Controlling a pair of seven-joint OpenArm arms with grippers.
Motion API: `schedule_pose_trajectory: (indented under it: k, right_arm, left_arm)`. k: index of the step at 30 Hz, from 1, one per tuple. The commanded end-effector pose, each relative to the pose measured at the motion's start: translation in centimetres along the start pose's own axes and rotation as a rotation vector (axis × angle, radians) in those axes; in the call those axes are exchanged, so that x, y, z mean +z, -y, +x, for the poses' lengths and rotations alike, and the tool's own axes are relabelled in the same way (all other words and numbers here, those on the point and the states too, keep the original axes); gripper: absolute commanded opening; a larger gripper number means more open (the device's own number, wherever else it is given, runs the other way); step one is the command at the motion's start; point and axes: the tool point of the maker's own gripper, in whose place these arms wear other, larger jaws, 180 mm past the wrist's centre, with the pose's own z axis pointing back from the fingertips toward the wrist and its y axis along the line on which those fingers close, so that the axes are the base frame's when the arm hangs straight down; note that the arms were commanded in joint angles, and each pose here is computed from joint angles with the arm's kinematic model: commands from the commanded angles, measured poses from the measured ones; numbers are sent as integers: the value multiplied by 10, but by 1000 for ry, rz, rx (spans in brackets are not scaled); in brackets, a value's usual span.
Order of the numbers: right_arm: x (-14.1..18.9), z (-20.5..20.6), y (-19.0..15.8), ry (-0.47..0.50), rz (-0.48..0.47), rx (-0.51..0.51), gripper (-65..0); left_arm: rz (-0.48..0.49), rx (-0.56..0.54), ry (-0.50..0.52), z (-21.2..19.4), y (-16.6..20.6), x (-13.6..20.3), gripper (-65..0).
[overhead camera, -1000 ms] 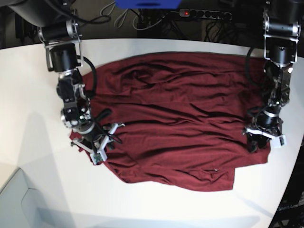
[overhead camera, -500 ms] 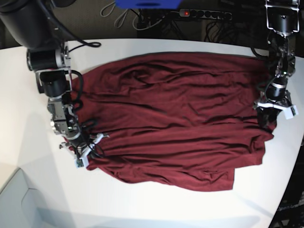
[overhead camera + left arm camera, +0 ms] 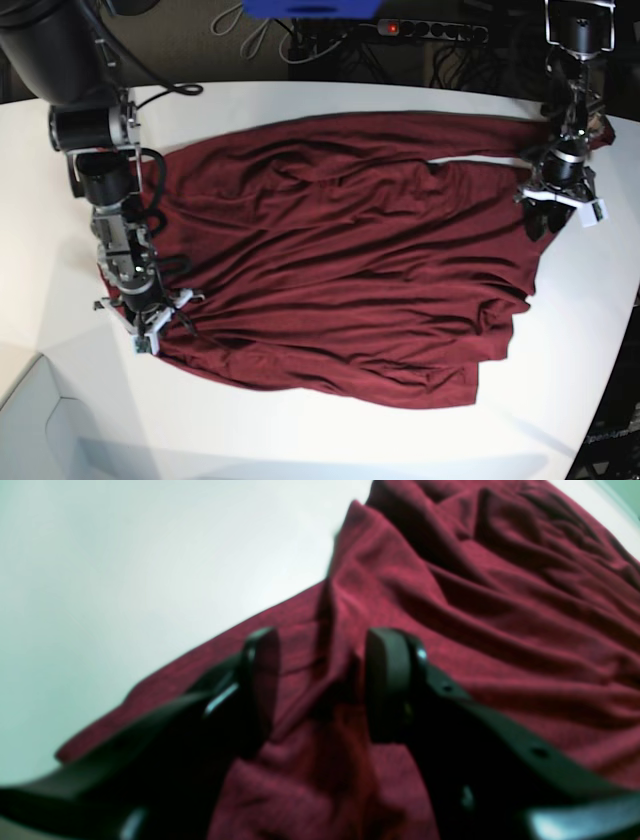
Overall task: Layout the t-shirt on the table in an organized manner, then fold the t-shirt properly
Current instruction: 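Pull the shirt sides outward with both grippers to smooth the body, then move both grippers back to the collar corners of the shirt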
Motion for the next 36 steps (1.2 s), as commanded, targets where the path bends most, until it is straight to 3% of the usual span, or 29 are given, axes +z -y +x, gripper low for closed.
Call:
schedule_pose_trajectory:
  k: [1, 9, 12, 16, 24, 28, 36]
  right_arm:
    - [-1, 35, 4, 99, -9, 2, -650]
    - [44, 67, -22, 291, 36, 38, -650]
    - [58, 68, -29, 304, 49, 45, -650]
    - [74, 54, -37, 218, 62, 58, -650]
    - [103, 23, -49, 47, 82, 74, -650]
    - [122, 10, -57, -20, 100, 81, -650]
    - [177, -33, -88, -154, 231, 149, -650]
  left_arm:
    - [-5, -20, -4, 4, 2, -4, -375]
    - [4, -41, -27, -3, -2, -3, -375]
    - [21, -40, -50, -12, -11, 3, -375]
    - [75, -45, -79, -24, -38, 28, -375]
    - [125, -51, -32, -9, -60, 59, -375]
    - [130, -51, -8, 0, -62, 60, -375]
    - [85, -63, 49, 23, -44, 54, -375]
